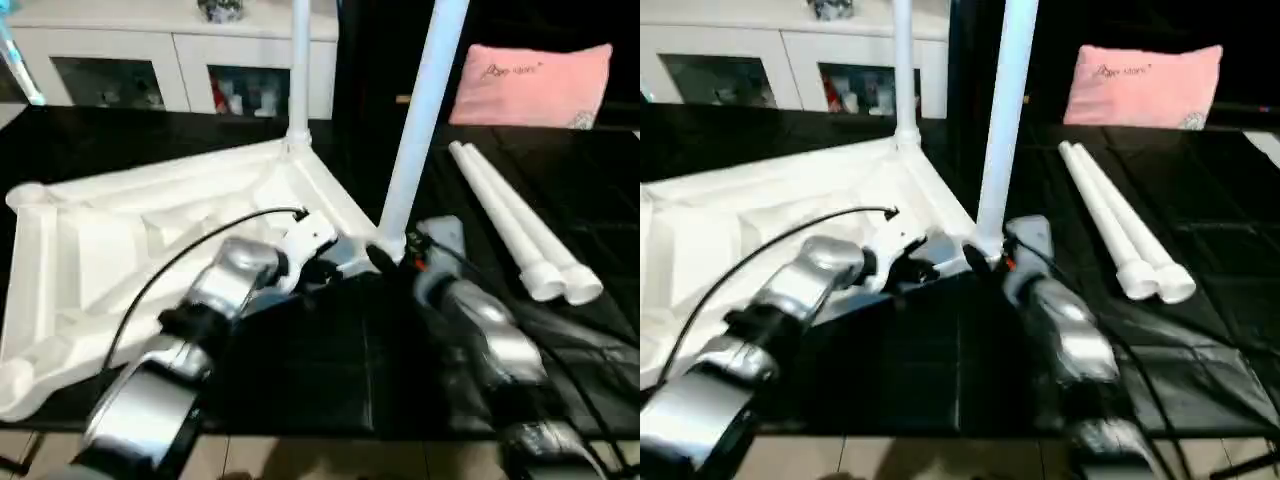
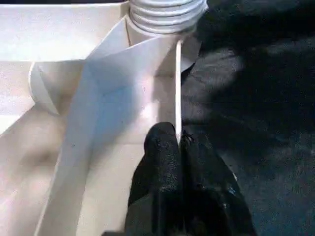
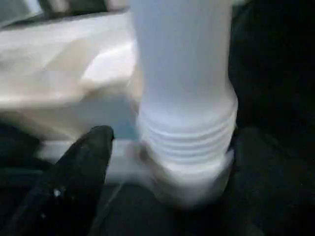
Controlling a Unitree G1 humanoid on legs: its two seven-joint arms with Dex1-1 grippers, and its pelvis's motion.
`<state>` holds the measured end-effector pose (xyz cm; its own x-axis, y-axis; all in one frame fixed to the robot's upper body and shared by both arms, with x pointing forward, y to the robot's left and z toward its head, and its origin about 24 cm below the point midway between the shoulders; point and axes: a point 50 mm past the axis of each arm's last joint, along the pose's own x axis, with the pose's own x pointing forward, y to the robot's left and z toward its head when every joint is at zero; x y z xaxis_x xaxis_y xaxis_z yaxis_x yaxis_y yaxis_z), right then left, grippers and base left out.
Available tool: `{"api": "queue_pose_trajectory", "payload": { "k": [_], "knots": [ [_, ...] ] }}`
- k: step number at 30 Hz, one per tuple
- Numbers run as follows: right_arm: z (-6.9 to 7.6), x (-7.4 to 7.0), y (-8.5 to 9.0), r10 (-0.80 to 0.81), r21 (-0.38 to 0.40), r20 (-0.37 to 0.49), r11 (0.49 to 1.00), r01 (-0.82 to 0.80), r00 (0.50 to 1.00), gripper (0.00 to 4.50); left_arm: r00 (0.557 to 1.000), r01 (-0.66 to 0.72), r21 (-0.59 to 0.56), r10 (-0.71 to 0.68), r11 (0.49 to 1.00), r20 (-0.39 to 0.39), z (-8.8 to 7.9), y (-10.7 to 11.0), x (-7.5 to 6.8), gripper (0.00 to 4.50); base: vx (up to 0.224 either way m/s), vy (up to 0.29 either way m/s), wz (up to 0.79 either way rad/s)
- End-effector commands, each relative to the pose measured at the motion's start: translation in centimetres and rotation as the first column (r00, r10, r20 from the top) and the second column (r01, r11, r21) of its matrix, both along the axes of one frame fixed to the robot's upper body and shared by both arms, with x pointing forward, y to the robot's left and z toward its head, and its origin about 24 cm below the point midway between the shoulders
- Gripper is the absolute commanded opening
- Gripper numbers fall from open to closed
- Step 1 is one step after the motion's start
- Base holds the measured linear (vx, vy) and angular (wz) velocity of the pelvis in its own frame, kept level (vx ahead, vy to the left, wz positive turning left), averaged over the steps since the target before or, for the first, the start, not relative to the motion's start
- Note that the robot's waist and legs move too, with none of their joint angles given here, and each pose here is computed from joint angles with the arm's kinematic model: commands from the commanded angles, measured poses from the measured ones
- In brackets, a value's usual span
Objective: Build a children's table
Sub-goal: Rotate leg to tighten
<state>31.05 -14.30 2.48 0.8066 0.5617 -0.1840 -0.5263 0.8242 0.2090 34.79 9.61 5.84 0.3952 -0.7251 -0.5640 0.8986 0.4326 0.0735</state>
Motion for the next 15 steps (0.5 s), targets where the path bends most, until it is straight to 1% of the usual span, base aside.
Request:
{"api": "queue_pose_trajectory", "payload": {
  "k": [1,2,3,4,5,7,8,10,15],
  "knots": [
    [0.4,-0.8,-0.3,0.133,0.008,0.017,0.991,-0.133,0.991,4.48,0.995,0.082,-0.023,-0.080,0.996,0.066,1.3,-0.1,-0.1,0.00,0.000,0.000,0.00],
    [0.6,-0.9,-0.9,0.159,-0.001,0.026,0.987,-0.159,0.987,4.48,0.993,0.101,-0.017,-0.099,0.995,0.063,1.2,0.4,-0.3,0.00,0.000,0.000,0.00],
    [0.6,-0.9,-0.9,0.159,-0.001,0.026,0.987,-0.159,0.987,4.48,0.993,0.101,-0.017,-0.099,0.995,0.063,1.2,0.4,-0.3,0.00,0.000,0.000,0.00],
    [1.1,-1.1,-1.7,0.201,-0.016,0.039,0.979,-0.201,0.979,4.48,0.990,0.131,-0.011,-0.130,0.991,0.052,1.1,1.0,-0.5,0.00,0.000,0.000,0.00],
    [1.2,-1.2,-1.9,0.217,-0.022,0.044,0.976,-0.216,0.975,4.48,0.989,0.143,-0.010,-0.143,0.990,0.049,1.1,1.2,-0.6,0.00,0.000,0.000,0.00],
    [1.9,-1.4,-2.5,0.285,-0.038,0.059,0.958,-0.283,0.957,4.48,0.977,0.211,-0.008,-0.211,0.977,0.042,1.2,1.9,-1.1,0.00,0.000,0.000,0.00],
    [2.3,-1.6,-2.8,0.350,-0.057,0.064,0.936,-0.347,0.934,4.48,0.959,0.283,0.002,-0.283,0.959,0.030,1.2,2.5,-1.6,0.00,0.000,0.000,0.00],
    [2.8,-1.7,-2.9,0.420,-0.079,0.066,0.906,-0.415,0.905,4.48,0.937,0.350,0.019,-0.350,0.937,0.003,1.1,3.3,-2.3,0.00,0.000,0.000,0.00],
    [3.3,-2.0,-2.8,0.552,-0.127,0.045,0.830,-0.543,0.833,4.48,0.899,0.437,0.066,-0.435,0.897,-0.044,1.0,5.0,-3.0,0.00,0.000,0.000,0.00]
  ]
}}
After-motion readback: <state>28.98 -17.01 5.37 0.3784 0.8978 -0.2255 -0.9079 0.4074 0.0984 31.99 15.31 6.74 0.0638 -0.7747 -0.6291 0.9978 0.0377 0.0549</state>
